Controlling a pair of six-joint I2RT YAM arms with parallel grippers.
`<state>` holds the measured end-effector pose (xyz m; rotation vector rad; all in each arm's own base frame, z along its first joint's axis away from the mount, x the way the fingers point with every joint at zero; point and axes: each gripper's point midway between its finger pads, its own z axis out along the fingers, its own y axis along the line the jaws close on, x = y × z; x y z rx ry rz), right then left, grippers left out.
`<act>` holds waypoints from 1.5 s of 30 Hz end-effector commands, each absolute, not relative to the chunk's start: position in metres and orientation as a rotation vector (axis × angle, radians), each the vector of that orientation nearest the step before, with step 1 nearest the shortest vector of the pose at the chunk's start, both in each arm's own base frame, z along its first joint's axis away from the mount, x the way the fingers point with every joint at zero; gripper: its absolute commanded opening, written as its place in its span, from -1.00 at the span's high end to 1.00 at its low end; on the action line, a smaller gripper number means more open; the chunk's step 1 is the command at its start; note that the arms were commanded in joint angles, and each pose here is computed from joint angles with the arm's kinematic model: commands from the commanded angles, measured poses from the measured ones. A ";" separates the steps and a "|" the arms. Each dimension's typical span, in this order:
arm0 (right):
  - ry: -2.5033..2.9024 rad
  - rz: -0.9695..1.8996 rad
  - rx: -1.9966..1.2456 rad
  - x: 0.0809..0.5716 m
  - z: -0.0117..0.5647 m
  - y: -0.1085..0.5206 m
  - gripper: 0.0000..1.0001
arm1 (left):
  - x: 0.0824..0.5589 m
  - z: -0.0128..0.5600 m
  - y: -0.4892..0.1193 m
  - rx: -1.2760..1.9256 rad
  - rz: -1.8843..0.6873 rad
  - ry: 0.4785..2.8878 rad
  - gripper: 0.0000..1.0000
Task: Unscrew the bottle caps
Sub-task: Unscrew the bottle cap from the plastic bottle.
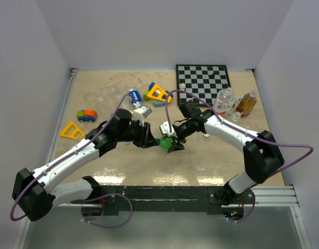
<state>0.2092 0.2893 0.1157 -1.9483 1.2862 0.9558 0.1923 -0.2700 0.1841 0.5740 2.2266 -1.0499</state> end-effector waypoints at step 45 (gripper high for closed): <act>1.223 0.905 -1.969 0.213 0.131 0.286 1.00 | 0.173 0.251 -0.248 1.296 -0.624 1.076 -0.68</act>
